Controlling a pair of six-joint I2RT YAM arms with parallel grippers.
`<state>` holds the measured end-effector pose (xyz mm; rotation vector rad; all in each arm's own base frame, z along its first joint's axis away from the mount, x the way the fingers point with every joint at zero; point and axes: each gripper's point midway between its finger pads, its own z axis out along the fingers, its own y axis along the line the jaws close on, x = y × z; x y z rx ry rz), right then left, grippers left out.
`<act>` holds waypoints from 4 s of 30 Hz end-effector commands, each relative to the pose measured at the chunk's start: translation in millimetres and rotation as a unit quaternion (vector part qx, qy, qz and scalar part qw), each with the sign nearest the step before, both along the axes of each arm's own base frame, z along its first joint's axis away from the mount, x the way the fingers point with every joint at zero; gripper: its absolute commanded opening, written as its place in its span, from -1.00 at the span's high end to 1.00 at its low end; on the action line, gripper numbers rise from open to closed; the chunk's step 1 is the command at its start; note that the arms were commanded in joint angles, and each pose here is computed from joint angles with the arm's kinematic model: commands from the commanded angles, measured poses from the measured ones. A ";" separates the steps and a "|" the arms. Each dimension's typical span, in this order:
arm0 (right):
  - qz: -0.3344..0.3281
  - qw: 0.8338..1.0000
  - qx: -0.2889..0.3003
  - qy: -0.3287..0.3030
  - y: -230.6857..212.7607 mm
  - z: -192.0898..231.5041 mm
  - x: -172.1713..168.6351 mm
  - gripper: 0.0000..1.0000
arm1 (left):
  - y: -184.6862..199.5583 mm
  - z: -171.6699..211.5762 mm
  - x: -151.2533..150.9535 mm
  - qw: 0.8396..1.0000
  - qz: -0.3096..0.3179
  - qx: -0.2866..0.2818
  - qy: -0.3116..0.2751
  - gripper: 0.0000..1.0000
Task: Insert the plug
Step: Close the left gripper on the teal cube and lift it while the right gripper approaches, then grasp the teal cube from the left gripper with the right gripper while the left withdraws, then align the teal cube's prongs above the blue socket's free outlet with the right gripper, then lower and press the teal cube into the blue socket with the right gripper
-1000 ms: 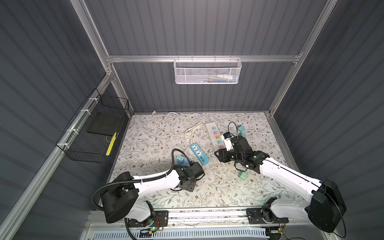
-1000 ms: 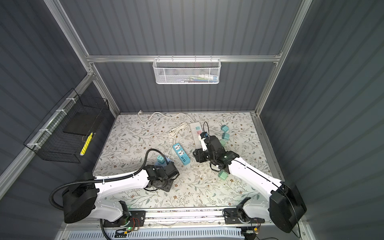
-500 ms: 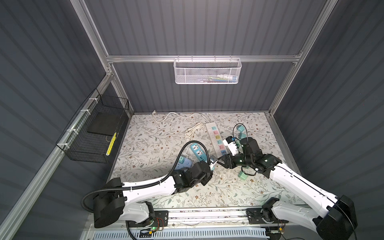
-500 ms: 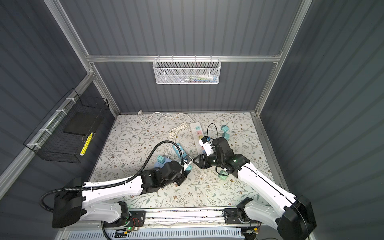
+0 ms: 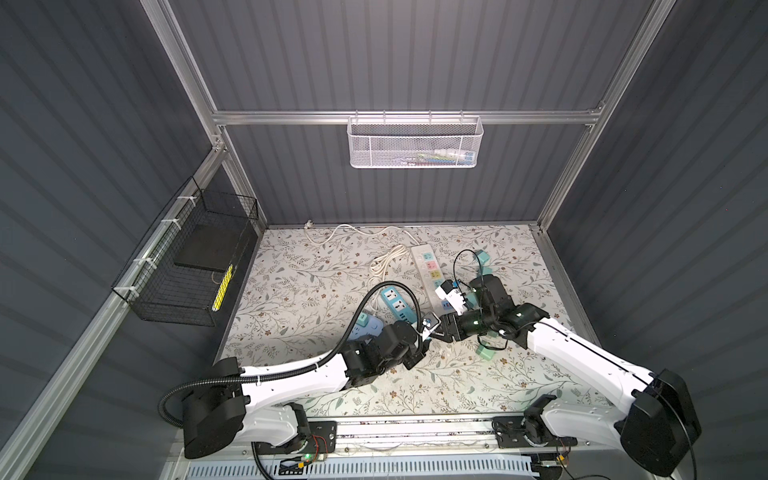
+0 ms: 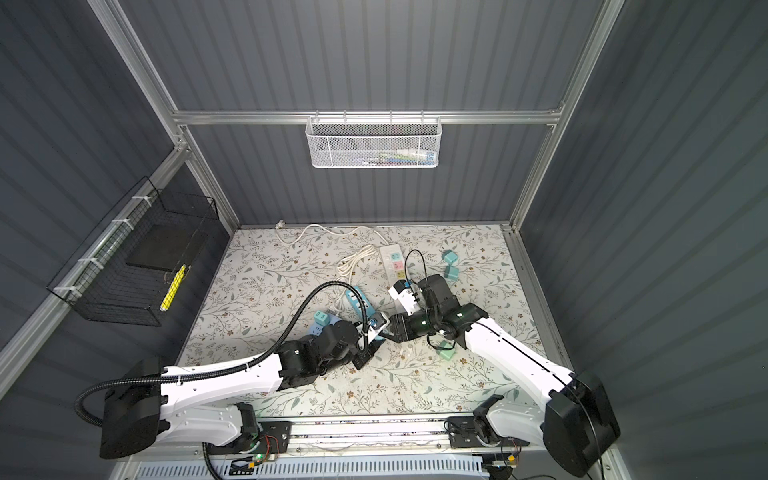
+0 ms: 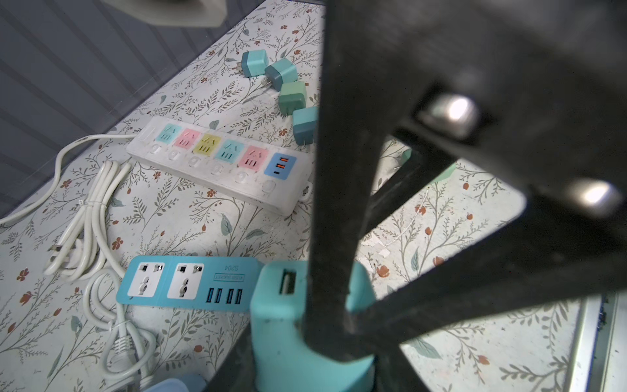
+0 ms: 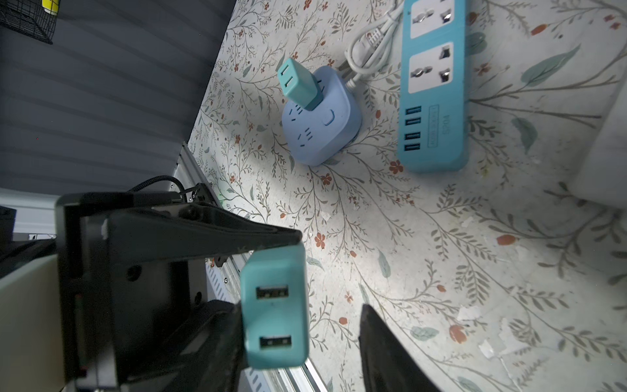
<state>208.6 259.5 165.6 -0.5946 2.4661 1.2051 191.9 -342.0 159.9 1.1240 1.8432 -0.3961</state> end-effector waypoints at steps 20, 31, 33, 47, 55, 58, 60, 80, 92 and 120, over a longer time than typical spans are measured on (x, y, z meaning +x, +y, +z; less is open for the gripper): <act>0.019 0.994 -0.057 -0.096 17.6 -0.2 20.5 0.77 | 46.3 44.8 24.1 0.990 0.122 -0.034 -0.069 -0.70; 0.088 0.972 -0.122 -0.179 86.2 -29.4 37.5 0.81 | 221.0 32.6 65.2 0.860 0.455 -0.231 0.013 -0.89; 0.109 0.966 -0.131 -0.196 103.2 -31.6 36.2 0.82 | 239.5 20.2 67.6 0.841 0.488 -0.229 0.038 -0.89; 0.184 0.923 -0.218 -0.260 157.0 -55.2 33.8 0.81 | 267.9 -19.6 96.8 0.761 0.552 -0.269 0.210 -0.90; 0.181 0.917 -0.236 -0.266 163.0 -66.3 41.1 0.81 | 276.9 -20.6 108.0 0.738 0.547 -0.313 0.242 -0.92; 0.181 0.914 -0.240 -0.271 165.8 -67.3 45.1 0.81 | 277.7 -24.4 108.2 0.735 0.546 -0.317 0.248 -0.92; 0.184 0.914 -0.238 -0.271 167.1 -67.6 44.3 0.82 | 277.4 -27.6 108.1 0.735 0.545 -0.315 0.252 -0.92; 0.208 0.905 -0.267 -0.256 165.8 -89.6 38.8 0.82 | 280.7 -34.4 107.9 0.740 0.544 -0.305 0.253 -0.92; 0.229 0.885 -0.309 -0.262 161.3 -104.2 35.3 0.82 | 282.4 -33.0 108.7 0.741 0.542 -0.305 0.252 -0.92; 0.233 0.877 -0.366 -0.207 146.4 -165.0 27.6 0.84 | 287.1 -26.6 106.7 0.745 0.544 -0.299 0.245 -0.92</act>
